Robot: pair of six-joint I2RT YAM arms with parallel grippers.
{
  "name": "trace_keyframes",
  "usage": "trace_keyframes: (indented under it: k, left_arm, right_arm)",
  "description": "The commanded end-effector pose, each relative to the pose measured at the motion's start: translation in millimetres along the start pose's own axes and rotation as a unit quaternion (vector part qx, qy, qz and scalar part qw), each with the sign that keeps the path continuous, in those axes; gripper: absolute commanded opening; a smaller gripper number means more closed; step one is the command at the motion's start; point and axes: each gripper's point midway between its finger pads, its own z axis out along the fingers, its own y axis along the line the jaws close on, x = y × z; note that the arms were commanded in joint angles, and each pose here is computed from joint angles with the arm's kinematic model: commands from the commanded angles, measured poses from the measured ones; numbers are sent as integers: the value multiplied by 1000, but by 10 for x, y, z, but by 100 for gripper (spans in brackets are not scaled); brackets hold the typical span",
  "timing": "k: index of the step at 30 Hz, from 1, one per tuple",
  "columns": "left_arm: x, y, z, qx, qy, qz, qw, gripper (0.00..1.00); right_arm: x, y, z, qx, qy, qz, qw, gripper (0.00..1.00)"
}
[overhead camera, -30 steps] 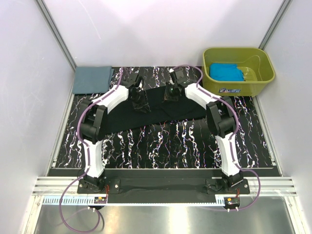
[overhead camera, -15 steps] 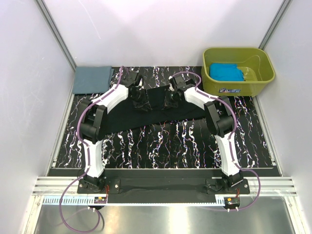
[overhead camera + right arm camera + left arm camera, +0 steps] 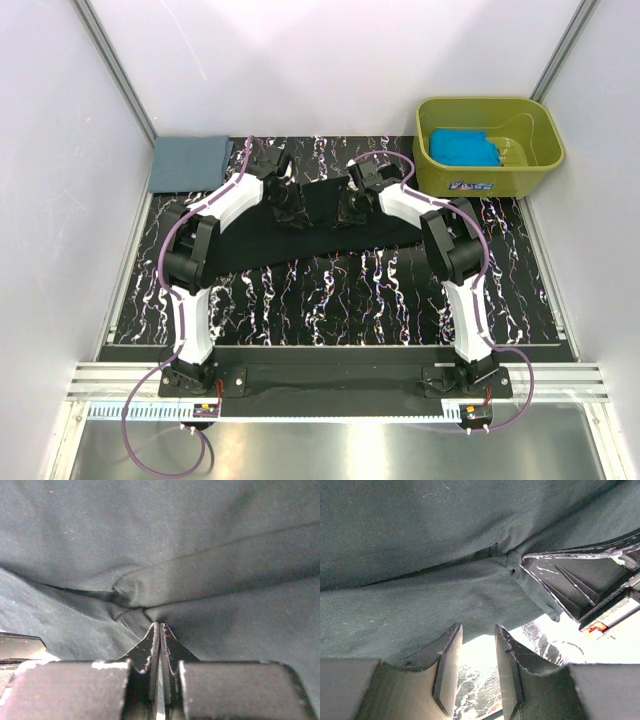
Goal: Fold and stack the t-shirts
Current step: Fold the tshirt
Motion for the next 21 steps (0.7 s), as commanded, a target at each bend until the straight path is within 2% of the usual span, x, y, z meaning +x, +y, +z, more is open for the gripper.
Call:
trace_keyframes:
  k: [1, 4, 7, 10, 12, 19, 21]
  left_arm:
    - [-32, -146, -122, 30, -12, 15, 999, 38]
    - [8, -268, -110, 45, -6, 25, 999, 40]
    - [22, -439, -33, 69, -8, 13, 998, 46]
    - [-6, -634, 82, 108, -14, -18, 994, 47]
    - [-24, -690, 188, 110, -20, -26, 993, 47]
    - [0, -592, 409, 85, -27, -105, 990, 46]
    - [-16, -643, 371, 90, -44, -106, 989, 47]
  right_arm:
    - [-247, 155, -336, 15, -40, -21, 999, 9]
    - [-322, 111, -500, 21, -46, -11, 999, 22]
    - [-470, -57, -702, 32, -63, 11, 997, 27]
    - [-590, -152, -918, 33, -77, 16, 996, 29]
    - [-643, -227, -1041, 30, -80, 19, 996, 34]
    - [-626, -295, -1393, 32, -96, 10, 995, 43]
    - [-555, -333, -1385, 34, -90, 11, 995, 44]
